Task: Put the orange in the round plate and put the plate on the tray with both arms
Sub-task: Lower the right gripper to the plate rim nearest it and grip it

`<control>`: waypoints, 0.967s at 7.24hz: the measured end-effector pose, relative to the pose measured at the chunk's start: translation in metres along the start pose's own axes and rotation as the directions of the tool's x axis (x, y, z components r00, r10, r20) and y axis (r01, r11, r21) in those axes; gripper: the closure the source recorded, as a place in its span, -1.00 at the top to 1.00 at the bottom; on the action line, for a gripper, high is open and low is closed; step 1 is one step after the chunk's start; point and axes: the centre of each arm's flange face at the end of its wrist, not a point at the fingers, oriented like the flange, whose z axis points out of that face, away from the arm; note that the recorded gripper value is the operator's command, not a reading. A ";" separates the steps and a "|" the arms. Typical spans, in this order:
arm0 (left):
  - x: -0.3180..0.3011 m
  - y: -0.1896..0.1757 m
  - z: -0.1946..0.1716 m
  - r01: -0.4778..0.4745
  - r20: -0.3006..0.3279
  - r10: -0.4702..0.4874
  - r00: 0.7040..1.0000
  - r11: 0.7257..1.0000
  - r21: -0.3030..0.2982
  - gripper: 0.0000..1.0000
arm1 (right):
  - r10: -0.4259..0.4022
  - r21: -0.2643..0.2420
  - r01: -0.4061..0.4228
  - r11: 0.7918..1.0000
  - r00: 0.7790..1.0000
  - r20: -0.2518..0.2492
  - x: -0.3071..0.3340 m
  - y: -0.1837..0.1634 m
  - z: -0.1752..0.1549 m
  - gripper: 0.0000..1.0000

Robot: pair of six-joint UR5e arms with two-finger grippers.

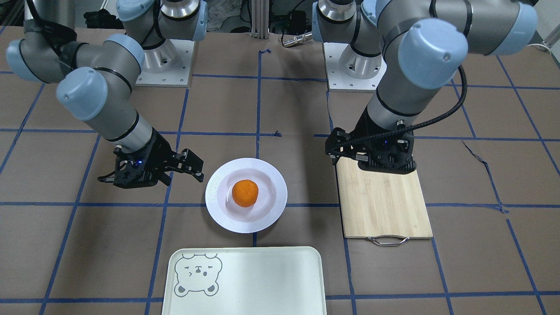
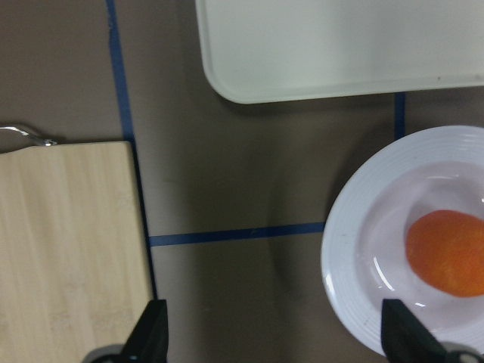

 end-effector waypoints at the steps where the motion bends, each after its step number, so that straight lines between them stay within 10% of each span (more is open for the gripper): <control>1: 0.000 0.013 -0.023 0.002 0.004 -0.002 1.000 1.000 0.030 1.00 | 0.025 -0.016 -0.024 1.000 0.999 0.048 0.007 0.016 0.031 1.00; 7: 0.005 0.061 -0.077 0.003 0.022 -0.004 1.000 0.999 0.038 1.00 | 0.063 -0.046 -0.059 0.997 0.995 0.083 -0.005 0.036 0.092 0.70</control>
